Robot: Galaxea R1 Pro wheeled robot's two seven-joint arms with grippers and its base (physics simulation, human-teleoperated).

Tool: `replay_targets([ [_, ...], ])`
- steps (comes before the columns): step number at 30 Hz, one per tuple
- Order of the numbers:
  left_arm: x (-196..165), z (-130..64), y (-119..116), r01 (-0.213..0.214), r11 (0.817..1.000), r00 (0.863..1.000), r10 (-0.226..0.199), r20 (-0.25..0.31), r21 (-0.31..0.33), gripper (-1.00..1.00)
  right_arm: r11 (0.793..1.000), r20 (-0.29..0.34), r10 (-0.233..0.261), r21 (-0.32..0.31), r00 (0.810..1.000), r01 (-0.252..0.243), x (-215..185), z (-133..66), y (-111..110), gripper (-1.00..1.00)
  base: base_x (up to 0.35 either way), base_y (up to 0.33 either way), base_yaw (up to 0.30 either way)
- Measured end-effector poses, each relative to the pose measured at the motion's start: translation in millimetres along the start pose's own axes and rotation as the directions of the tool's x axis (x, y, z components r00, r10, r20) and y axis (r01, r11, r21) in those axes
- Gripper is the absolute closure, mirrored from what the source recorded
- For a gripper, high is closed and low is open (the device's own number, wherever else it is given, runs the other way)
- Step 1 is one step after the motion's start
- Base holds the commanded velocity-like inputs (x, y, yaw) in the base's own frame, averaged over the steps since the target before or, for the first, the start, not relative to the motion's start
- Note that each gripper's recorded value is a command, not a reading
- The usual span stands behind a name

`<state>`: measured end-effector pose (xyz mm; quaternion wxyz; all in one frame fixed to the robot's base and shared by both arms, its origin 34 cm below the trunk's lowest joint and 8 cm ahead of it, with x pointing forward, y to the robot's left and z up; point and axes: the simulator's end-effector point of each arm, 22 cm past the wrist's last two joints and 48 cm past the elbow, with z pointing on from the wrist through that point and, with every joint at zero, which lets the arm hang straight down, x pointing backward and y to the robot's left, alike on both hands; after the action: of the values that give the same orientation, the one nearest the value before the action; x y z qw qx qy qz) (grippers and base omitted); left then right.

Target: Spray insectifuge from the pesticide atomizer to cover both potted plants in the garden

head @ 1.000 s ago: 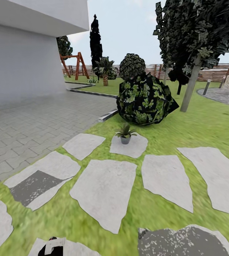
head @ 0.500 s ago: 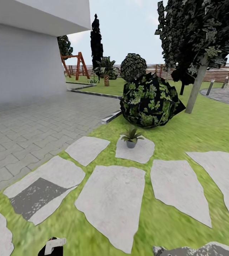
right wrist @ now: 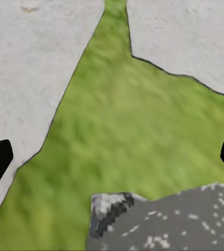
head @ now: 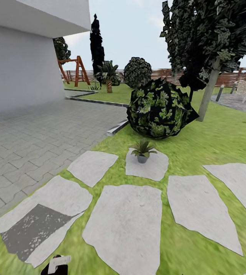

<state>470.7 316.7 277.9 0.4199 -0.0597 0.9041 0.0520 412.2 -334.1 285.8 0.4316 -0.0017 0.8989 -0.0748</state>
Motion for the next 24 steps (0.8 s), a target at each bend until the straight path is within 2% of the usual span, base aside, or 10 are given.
replay_targets([
  [12, -3.5, 0.0, -0.7, 0.001, 1.0, 1.0, -0.001, 0.007, 0.002, 1.0, 1.0, 0.006, 0.001, 0.0, 1.0, -0.001, -2.7, 0.2, -0.2, -1.0, 0.245, 0.259, -0.246],
  [24, -6.8, -0.1, 0.1, 0.001, 1.0, 1.0, -0.001, 0.014, 0.001, 1.0, 1.0, 0.013, 0.002, 0.0, 1.0, -0.002, -5.6, 0.3, -0.2, -1.0, 0.174, 0.3, -0.247],
])
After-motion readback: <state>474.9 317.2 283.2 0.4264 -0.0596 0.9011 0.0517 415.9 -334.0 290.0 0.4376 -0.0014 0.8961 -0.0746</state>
